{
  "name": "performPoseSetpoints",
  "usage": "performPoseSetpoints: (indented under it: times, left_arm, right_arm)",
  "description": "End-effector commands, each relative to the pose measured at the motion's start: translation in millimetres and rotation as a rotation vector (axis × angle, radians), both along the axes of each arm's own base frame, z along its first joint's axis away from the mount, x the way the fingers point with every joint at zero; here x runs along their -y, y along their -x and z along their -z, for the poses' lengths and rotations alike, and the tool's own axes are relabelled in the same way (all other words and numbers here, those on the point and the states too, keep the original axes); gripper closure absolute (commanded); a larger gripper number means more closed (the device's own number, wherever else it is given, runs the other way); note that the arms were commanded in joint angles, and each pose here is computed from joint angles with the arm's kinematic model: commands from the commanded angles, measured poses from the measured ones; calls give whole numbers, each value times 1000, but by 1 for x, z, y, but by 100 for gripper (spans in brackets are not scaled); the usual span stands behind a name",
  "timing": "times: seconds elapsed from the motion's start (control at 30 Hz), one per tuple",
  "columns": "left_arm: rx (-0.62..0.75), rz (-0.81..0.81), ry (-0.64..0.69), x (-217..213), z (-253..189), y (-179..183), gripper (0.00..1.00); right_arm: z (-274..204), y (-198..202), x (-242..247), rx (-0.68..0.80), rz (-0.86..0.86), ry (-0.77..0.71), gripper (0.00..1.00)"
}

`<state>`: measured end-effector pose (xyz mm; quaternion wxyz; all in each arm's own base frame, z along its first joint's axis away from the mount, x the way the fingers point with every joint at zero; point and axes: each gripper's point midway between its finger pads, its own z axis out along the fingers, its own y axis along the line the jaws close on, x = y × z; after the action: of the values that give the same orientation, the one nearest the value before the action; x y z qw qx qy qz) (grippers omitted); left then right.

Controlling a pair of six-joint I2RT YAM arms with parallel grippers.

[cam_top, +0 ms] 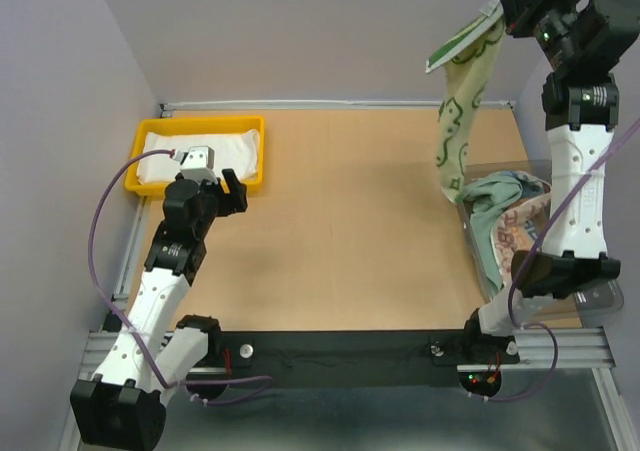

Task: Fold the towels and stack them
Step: Move the towel to the center of the board

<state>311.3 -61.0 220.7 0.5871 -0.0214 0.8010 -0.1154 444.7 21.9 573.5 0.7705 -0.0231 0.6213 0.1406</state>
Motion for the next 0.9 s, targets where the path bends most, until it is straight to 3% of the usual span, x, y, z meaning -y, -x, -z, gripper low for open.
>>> performPoseSetpoints:
  times: [0.0,0.2,0.43,0.6,0.63,0.7,0.73,0.77,0.83,0.87]
  left_arm:
    - [70,-7,1,0,-21,-6,20]
    - [51,-6,-5,0,-16,-8,20]
    - [52,-9,-11,-1,-15,-7,20]
    - [56,18,2,4,-17,-6,20]
    - [55,26,6,6,-16,-6,20]
    - [57,40,12,8,-17,-5,20]
    - [59,49,17,10,-18,-5,20]
    - [59,61,22,13,-18,-5,20]
    - [51,85,40,18,-17,-4,20]
    - [44,98,49,21,-16,-3,20]
  right_arm:
    - [-22,-6,-59,55,-267,0,100]
    - [-55,0,-147,219,-433,-15,99]
    - [-4,31,-219,173,-545,13,100]
    - [113,65,-212,-66,-549,-14,100]
    - [169,86,-213,-190,-590,-33,99]
    - [227,111,-212,-330,-629,-60,99]
    - [290,128,-208,-487,-616,-108,99]
    - [303,149,-201,-515,-612,-139,98]
    - [357,188,-192,-675,-620,-182,93]
    - [376,203,-189,-759,-619,-181,79]
